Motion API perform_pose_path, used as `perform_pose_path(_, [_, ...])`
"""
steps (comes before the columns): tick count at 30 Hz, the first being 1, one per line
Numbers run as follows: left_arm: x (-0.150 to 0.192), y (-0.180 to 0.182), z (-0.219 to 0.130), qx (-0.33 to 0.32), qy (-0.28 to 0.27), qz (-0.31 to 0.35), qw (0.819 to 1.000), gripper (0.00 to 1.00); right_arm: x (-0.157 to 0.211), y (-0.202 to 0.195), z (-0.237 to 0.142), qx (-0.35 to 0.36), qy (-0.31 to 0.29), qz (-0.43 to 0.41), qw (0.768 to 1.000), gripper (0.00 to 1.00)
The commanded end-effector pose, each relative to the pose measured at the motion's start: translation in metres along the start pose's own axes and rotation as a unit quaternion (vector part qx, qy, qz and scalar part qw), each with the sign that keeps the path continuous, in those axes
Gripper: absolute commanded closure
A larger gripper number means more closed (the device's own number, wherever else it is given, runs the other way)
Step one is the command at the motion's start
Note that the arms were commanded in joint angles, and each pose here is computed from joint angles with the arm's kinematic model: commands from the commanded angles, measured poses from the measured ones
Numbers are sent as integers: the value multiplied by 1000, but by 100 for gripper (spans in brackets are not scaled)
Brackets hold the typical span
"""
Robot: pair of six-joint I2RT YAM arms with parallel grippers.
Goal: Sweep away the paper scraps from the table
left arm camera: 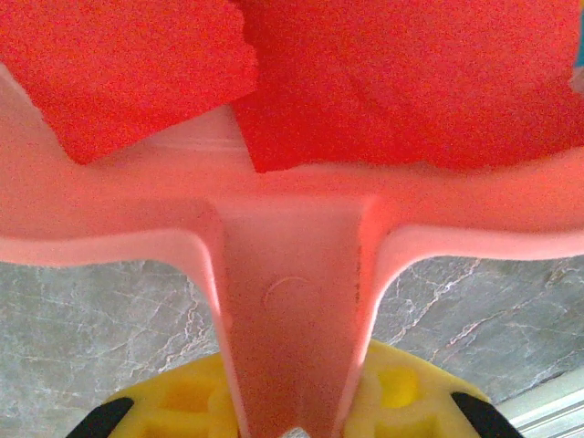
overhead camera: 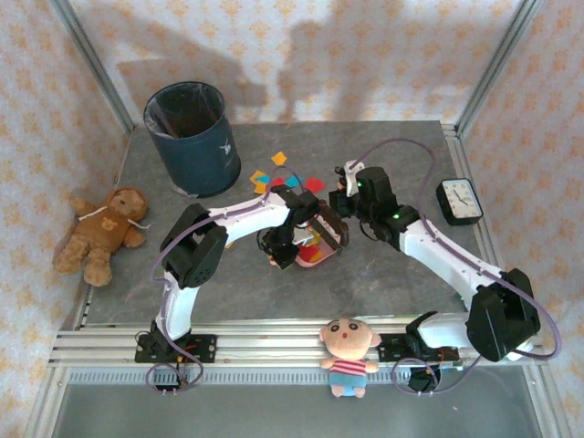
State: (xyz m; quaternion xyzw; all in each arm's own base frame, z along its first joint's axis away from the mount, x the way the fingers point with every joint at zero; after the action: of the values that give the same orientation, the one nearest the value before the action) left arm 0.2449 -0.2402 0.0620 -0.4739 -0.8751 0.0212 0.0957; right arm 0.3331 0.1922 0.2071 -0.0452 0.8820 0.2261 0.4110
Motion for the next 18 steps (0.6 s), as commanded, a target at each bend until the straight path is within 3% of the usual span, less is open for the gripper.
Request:
perform_pose_path(1, [0,1,-1,3,-7,-4,1000,100,-8,-2,-14,17,-23,14,999,100])
perform_pose_path(18, [-1,3,-18,-19,-45,-6,999,100,-33,-38,-58,125,-140,59,981,100])
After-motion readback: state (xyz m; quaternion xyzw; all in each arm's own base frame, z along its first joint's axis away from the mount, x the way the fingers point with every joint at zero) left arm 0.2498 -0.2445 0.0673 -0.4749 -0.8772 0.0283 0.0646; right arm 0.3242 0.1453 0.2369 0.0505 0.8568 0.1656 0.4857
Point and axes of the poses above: each hand's point on the last joint's axis, 136 mm out from that joint toward the fingers, its own z axis out along the fingers, its own y axis along the line the jaws close on, x = y × z, the point moved 2 cm from there along -z, back along the fingers, and after that the axes turned 13 degrees about z, right-handed, at the moved point
